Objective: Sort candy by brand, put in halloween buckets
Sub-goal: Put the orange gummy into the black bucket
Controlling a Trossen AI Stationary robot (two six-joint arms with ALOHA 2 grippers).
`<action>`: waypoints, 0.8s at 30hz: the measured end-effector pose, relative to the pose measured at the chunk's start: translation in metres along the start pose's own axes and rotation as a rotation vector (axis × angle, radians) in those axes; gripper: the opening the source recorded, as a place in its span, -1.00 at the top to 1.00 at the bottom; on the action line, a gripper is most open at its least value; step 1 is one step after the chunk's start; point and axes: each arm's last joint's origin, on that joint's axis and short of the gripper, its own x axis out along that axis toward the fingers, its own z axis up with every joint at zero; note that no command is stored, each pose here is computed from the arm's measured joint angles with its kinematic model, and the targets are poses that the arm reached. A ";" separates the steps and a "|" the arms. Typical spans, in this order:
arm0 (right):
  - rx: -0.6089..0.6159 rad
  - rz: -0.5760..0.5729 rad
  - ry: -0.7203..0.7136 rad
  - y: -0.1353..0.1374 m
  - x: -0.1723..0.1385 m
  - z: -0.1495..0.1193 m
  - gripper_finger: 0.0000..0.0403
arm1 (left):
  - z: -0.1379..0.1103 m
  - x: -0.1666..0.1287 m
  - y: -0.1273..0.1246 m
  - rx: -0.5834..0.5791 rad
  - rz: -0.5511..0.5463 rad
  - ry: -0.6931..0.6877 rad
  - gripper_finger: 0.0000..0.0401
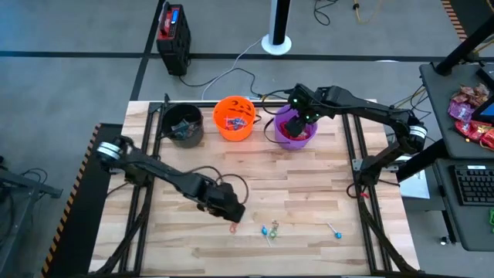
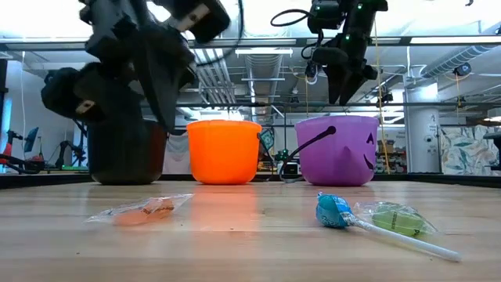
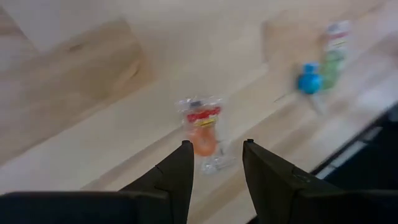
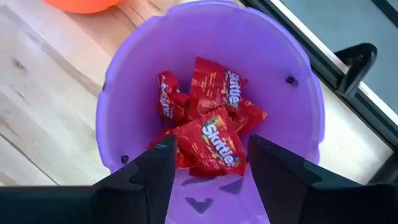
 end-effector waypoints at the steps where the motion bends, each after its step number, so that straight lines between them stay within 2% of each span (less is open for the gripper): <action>1: -0.002 0.003 -0.005 0.000 0.000 0.000 0.05 | 0.000 0.004 -0.003 0.001 0.025 0.017 0.39; 6: -0.015 0.050 -0.027 0.003 0.003 0.002 0.05 | -0.002 0.024 -0.020 0.038 0.181 0.038 0.29; 11: -0.036 0.066 -0.030 0.003 0.003 0.003 0.05 | -0.005 0.041 -0.038 0.078 0.240 0.048 0.12; 16: -0.051 0.089 -0.024 0.004 0.003 0.002 0.05 | -0.005 0.060 -0.038 0.087 0.325 0.039 -0.02; 21: -0.064 0.093 -0.023 0.007 0.003 0.001 0.05 | -0.003 0.070 -0.040 0.108 0.329 0.041 0.00; 24: -0.069 0.095 -0.023 0.008 0.003 0.001 0.05 | -0.003 0.070 -0.040 0.119 0.337 0.022 0.11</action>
